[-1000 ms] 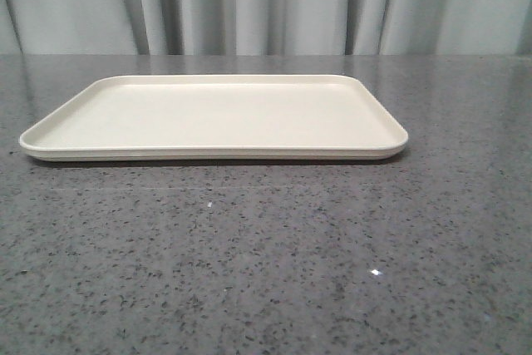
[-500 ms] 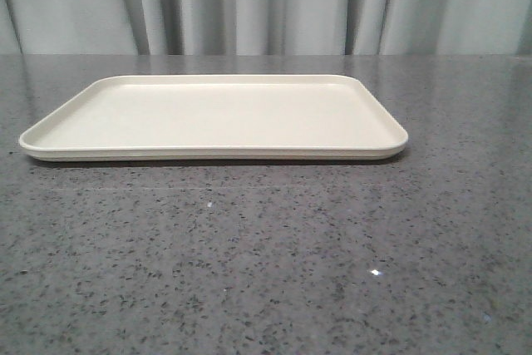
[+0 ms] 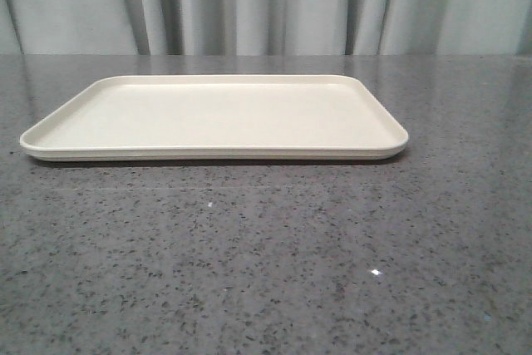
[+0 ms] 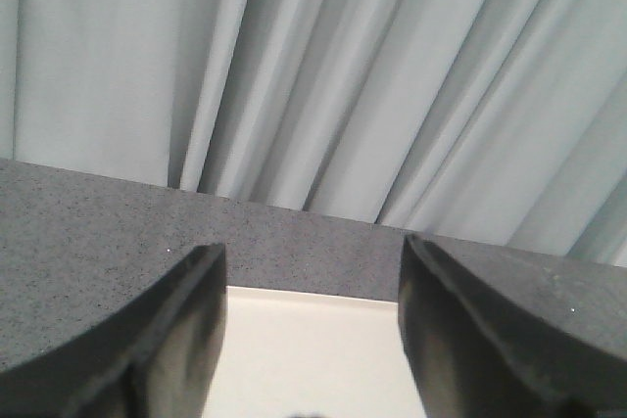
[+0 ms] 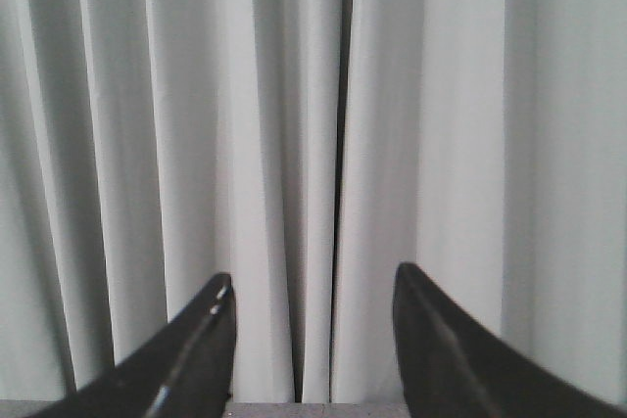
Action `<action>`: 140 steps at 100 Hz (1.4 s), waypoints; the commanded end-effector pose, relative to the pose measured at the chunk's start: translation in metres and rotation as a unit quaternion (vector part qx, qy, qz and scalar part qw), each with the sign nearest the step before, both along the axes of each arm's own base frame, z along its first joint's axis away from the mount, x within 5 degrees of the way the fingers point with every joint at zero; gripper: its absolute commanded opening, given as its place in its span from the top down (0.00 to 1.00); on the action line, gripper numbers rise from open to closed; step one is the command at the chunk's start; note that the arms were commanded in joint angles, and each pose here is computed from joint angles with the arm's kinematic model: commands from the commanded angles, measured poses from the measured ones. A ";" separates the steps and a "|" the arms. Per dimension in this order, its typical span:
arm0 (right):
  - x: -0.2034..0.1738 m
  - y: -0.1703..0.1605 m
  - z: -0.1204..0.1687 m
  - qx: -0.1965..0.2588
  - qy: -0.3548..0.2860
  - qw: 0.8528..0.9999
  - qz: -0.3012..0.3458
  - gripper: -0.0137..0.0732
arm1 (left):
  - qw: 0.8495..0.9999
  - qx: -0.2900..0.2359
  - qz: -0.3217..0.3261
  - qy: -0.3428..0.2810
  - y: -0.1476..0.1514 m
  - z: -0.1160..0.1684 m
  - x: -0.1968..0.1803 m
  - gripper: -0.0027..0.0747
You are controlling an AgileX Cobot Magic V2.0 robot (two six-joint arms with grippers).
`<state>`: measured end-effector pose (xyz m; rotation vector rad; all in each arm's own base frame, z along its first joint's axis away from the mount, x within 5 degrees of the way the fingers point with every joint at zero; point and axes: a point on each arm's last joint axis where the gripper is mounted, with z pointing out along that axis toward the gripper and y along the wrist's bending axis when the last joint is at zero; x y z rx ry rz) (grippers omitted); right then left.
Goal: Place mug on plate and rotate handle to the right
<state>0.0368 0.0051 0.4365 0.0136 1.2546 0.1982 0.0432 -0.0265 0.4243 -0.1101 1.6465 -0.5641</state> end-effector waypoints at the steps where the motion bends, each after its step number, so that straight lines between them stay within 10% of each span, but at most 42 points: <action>1: -0.002 -0.001 0.013 0.000 -0.039 0.999 -0.005 0.40 | 0.999 -0.022 0.005 -0.040 0.001 0.015 0.001 0.47; 56: -0.002 -0.002 0.013 -0.031 -0.042 0.998 -0.023 0.40 | 1.000 -0.015 -0.019 -0.012 -0.003 0.034 0.007 0.47; 86: -0.002 -0.002 0.013 -0.031 -0.042 0.998 -0.023 0.40 | 0.995 0.091 0.006 0.050 0.003 0.070 0.028 0.47; 140: 0.021 -0.003 0.069 -0.074 0.020 0.996 -0.046 0.40 | 0.934 0.252 0.119 0.225 0.035 0.069 0.061 0.47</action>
